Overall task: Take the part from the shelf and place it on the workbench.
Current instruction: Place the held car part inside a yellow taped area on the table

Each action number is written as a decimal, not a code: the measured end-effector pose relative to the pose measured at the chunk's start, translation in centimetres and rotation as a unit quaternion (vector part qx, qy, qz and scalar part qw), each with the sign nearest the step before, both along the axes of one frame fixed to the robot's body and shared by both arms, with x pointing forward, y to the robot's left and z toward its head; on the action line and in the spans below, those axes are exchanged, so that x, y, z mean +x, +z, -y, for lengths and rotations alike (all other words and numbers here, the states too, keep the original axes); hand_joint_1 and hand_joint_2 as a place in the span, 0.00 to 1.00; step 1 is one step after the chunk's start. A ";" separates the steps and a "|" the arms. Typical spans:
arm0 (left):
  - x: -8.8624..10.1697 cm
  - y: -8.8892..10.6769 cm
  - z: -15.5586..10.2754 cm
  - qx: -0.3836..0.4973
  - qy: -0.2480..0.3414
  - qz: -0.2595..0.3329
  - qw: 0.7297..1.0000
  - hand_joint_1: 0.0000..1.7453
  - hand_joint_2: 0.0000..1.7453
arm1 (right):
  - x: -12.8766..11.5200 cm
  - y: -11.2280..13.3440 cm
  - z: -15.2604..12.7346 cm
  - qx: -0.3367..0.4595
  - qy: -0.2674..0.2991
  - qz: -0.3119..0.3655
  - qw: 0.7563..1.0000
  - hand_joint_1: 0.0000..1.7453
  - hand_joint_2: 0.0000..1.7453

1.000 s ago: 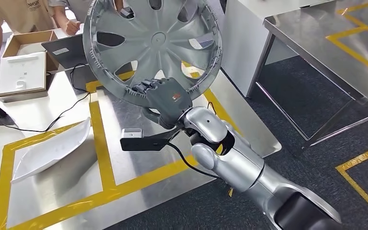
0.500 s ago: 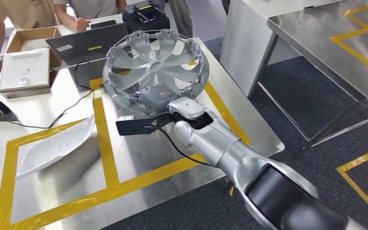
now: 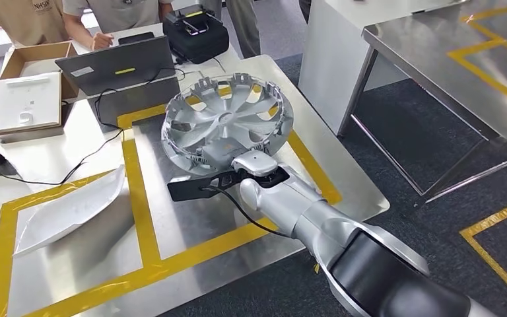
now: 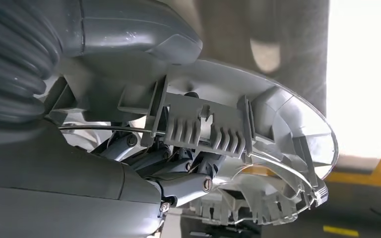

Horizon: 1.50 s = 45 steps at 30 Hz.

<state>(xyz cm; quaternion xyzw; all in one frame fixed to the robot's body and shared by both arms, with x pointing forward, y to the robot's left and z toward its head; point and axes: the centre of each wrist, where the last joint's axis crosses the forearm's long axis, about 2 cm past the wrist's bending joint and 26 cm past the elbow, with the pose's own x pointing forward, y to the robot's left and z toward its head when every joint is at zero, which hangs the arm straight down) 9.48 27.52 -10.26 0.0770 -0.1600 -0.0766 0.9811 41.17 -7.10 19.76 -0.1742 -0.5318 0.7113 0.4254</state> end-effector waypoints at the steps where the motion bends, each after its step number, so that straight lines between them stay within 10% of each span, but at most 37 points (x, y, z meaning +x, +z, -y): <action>1: -0.1 0.0 0.0 0.001 -0.001 0.001 1.000 0.00 1.00 | 0.0 -0.2 0.1 -0.005 0.002 -0.003 1.000 1.00 1.00; 17: -0.4 -0.1 0.3 0.007 -0.001 0.007 1.000 0.00 1.00 | -1.6 -3.7 0.7 -0.021 0.040 -0.046 0.998 1.00 1.00; 21: -0.4 -0.1 0.4 0.010 -0.001 0.007 1.000 0.00 1.00 | -2.1 -3.9 0.3 -0.021 0.054 -0.046 0.997 0.00 0.00; 23: -0.5 -0.1 0.4 0.012 0.000 0.003 1.000 0.00 1.00 | -2.4 -4.1 0.0 -0.023 0.061 -0.047 0.997 0.00 0.00; 27: -0.8 -0.1 0.3 0.014 0.003 -0.008 1.000 0.00 0.00 | -2.9 -4.3 -0.4 -0.023 0.072 -0.046 0.996 0.00 0.00; 45: -0.9 -0.2 0.3 0.010 0.004 -0.018 1.000 0.00 0.00 | -3.0 -3.6 -1.2 -0.018 0.081 -0.037 0.996 0.00 0.00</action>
